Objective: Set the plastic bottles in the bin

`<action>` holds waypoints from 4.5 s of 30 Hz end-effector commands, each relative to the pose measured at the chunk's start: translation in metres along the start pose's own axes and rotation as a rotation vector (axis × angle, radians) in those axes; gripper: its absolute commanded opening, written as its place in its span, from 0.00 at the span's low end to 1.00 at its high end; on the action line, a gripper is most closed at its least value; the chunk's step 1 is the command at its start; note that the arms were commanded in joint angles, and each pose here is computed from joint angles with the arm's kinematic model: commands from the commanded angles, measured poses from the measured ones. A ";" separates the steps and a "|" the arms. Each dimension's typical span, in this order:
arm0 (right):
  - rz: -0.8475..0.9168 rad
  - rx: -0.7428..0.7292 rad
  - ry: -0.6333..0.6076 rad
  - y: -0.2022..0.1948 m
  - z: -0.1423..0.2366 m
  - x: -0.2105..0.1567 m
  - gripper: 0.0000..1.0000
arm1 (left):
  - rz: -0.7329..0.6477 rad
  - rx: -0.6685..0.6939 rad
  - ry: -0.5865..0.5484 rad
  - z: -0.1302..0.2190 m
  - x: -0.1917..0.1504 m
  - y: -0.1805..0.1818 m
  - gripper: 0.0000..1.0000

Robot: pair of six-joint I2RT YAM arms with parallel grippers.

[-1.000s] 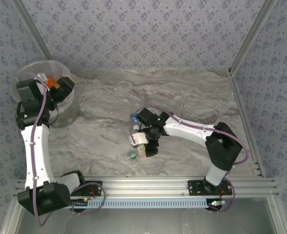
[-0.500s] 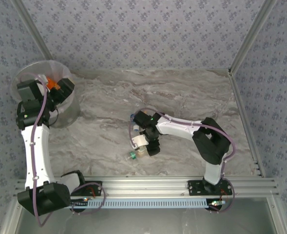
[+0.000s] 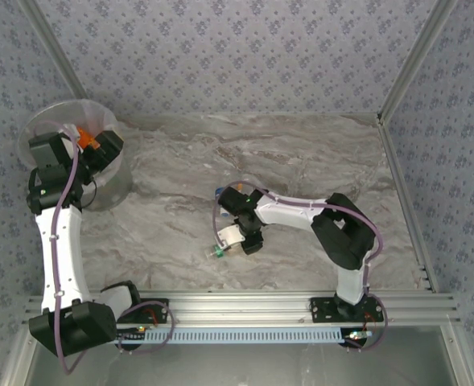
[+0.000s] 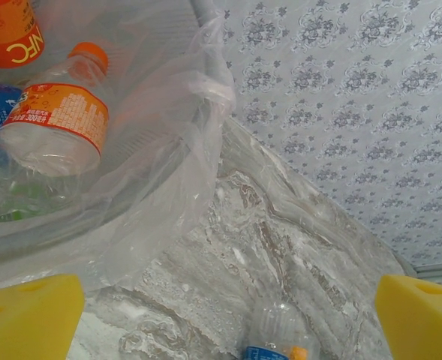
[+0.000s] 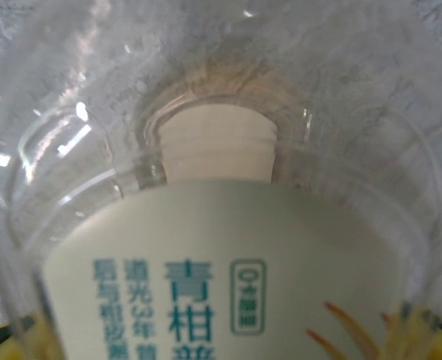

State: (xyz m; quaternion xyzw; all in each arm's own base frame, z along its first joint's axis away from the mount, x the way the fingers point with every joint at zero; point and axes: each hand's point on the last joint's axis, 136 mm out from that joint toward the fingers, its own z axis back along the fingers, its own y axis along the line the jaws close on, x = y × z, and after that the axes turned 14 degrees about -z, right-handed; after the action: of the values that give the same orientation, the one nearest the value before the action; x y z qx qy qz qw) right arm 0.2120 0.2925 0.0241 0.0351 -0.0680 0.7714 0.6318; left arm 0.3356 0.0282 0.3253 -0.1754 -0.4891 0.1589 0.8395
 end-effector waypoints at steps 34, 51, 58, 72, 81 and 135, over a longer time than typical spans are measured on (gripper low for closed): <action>-0.255 -0.121 -0.406 -0.019 0.097 0.038 0.00 | -0.143 -0.338 -0.103 0.033 0.006 -0.079 1.00; -0.758 -0.390 -0.771 -0.094 0.164 0.038 0.00 | -0.299 -0.497 0.014 0.001 -0.033 -0.154 0.99; -1.150 -0.468 -0.889 -0.126 0.194 0.019 0.00 | -0.319 -0.569 0.089 -0.019 -0.061 -0.185 0.99; -1.293 -0.240 -1.008 -0.129 0.198 0.024 0.00 | -0.460 -0.918 0.255 -0.030 -0.151 -0.289 0.99; -1.289 -0.170 -1.085 -0.126 0.209 0.027 0.04 | -0.350 -0.749 0.181 -0.064 -0.142 -0.281 0.94; -1.229 -0.311 -0.993 -0.114 0.221 0.005 1.00 | -0.361 -0.468 0.219 -0.100 -0.122 -0.233 0.00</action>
State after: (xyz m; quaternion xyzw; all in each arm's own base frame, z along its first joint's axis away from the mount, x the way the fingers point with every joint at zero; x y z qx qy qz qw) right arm 0.3147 0.3000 0.2506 0.3409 -0.3998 0.1678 0.8341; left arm 0.3944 -0.2547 0.2693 -0.2877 -0.4205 -0.1371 0.8495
